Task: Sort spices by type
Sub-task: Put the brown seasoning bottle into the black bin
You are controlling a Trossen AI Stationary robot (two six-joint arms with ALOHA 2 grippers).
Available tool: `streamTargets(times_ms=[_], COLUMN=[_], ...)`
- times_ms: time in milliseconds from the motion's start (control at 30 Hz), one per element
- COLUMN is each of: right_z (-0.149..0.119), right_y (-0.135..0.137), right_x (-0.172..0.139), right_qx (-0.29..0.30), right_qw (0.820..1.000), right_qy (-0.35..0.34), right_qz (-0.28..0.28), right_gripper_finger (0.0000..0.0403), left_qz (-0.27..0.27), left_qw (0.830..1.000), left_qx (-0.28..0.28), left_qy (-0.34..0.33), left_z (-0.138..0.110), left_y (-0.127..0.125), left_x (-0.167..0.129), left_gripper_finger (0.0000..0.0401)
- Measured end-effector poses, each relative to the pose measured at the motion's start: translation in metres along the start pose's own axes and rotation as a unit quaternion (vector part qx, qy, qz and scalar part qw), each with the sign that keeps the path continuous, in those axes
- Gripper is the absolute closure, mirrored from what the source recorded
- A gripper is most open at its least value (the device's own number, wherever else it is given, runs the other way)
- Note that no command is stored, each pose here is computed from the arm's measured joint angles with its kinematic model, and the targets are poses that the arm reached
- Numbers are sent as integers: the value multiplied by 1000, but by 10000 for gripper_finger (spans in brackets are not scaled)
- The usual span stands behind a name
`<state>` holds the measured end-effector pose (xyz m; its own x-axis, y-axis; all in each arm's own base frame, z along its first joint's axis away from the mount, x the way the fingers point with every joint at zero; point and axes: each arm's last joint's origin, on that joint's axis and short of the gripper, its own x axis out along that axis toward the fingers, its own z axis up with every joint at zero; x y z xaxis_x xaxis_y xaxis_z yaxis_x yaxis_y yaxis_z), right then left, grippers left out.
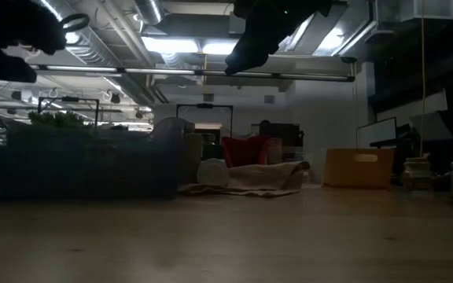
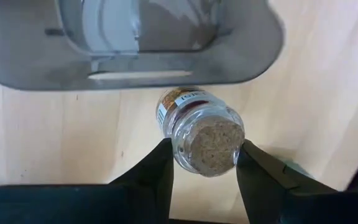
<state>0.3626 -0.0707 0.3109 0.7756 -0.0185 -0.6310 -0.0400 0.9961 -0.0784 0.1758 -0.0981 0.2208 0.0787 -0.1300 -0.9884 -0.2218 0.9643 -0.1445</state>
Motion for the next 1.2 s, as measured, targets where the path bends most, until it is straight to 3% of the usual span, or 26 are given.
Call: streamTargets(times_ms=[333,533,700,967,1200], right_z=[0,0,0,0,0], right_y=[0,0,0,0,0], right_x=[0,0,0,0,0], right_qx=[0,0,0,0,0], right_qw=[1000,1000,1000,1000,1000], right_qy=[0,0,0,0,0], right_qz=[0,0,0,0,1], right_gripper_finger=[102,102,102,102,102], left_qz=[-25,-56,-50,-10,-15], left_qw=[1000,998,995,993,996], left_qx=[-2,-1,-17,-2,7], left_qy=[2,-35,-81,-118,-89], left_z=[4,10,20,42,56], left_y=[-7,-11,-2,15,22], left_x=[-27,-54,-68,-65,-39], left_gripper_finger=[272,272,272,272,272])
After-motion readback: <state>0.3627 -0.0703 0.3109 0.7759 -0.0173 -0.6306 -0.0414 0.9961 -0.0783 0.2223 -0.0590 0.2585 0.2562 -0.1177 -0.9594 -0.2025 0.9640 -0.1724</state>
